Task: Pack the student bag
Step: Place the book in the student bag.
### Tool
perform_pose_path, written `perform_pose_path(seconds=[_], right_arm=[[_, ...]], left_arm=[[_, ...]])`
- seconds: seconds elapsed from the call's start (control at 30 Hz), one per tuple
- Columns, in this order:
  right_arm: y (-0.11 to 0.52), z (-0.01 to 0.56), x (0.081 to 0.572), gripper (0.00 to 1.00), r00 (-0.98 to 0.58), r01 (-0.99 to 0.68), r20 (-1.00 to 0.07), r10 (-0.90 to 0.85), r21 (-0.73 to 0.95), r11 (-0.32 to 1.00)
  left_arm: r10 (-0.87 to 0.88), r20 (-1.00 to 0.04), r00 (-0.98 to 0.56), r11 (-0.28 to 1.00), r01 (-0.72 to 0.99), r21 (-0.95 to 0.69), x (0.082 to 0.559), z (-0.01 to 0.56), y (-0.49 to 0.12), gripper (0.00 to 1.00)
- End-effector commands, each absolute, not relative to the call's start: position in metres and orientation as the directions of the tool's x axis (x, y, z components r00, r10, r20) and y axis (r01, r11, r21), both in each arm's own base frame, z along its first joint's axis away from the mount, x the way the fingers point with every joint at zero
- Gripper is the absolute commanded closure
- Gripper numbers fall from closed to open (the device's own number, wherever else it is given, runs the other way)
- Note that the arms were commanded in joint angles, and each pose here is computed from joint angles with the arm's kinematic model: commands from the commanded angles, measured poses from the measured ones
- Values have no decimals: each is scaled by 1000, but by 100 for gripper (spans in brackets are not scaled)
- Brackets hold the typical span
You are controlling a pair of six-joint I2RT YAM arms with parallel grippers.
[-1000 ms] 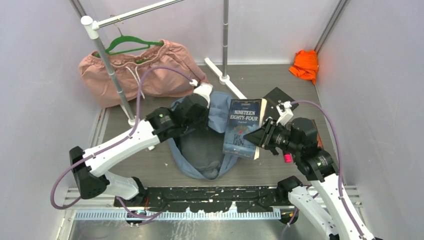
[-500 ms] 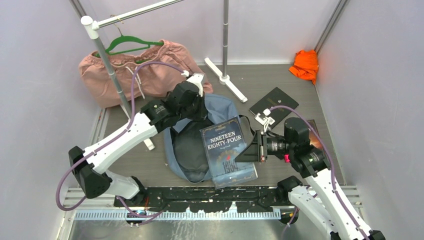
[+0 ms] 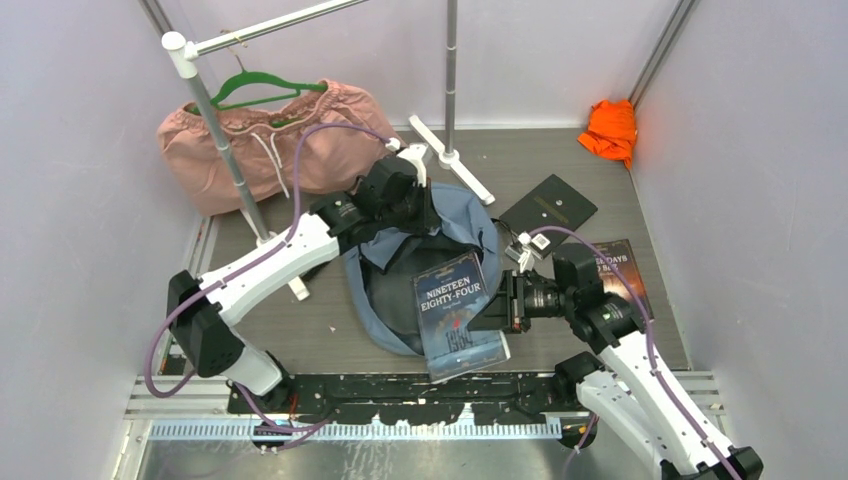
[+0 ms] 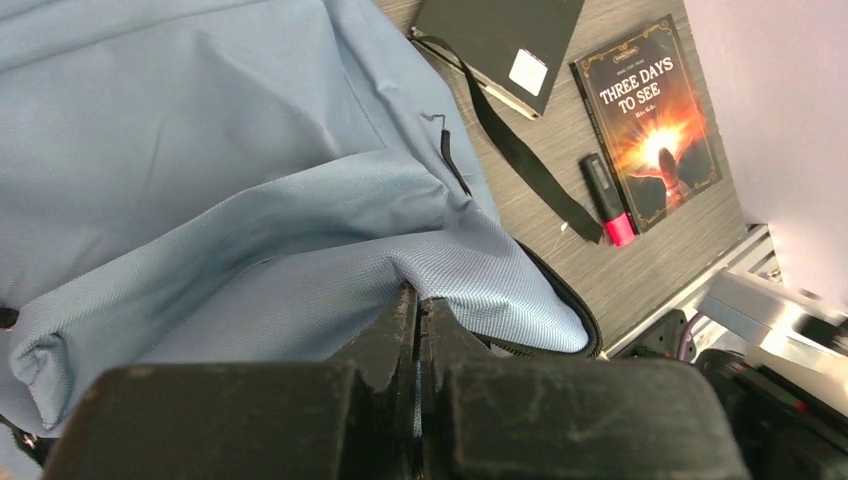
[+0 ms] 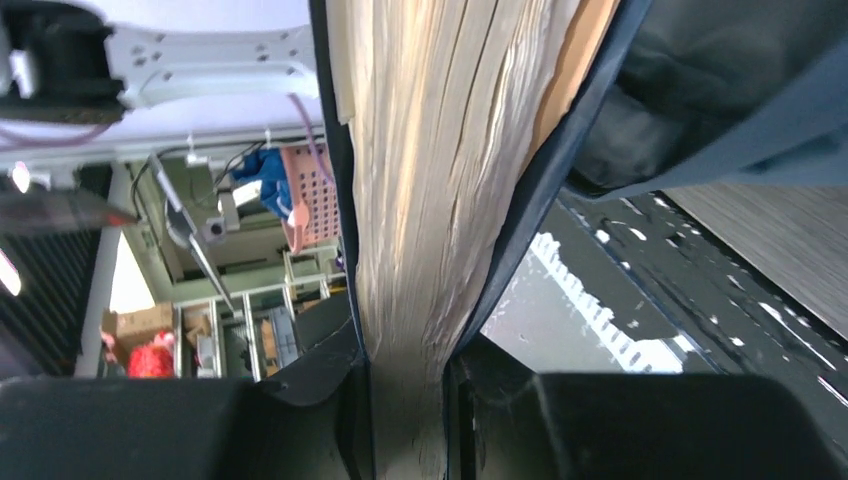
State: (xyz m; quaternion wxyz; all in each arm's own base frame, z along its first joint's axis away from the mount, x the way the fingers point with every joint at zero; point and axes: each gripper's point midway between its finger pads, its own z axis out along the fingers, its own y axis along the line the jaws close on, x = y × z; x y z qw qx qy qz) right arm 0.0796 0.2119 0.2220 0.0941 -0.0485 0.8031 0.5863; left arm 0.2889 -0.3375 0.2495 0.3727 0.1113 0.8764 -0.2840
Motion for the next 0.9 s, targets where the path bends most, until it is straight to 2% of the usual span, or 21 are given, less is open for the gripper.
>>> perform_pose_path(seconds=[0.0,0.13,0.27,0.47,0.7,0.8,0.87], right_arm=[[216,213,103,99,-977,-133,-182,108,925,356],[223,206,130,99,-967,-68,-148,207,935,349],[224,194,158,99,-948,6,-124,294,915,404],[233,184,192,99,-917,37,-115,381,928,370],[251,176,231,99,-906,-47,-174,386,948,316],[260,173,237,99,-917,-120,-227,326,940,319],[268,173,238,99,-934,-137,-222,279,946,294]], left_arm=[[-143,-774,-616,718,474,-510,296,315,-356,100],[-131,-761,-635,673,507,-539,284,314,-360,100],[-137,-743,-655,638,515,-572,274,315,-362,100],[-154,-738,-657,599,532,-599,266,326,-363,100],[-189,-737,-649,530,564,-633,260,346,-369,100],[-166,-739,-653,526,576,-626,259,347,-372,100],[-152,-733,-663,515,581,-631,257,344,-375,100]])
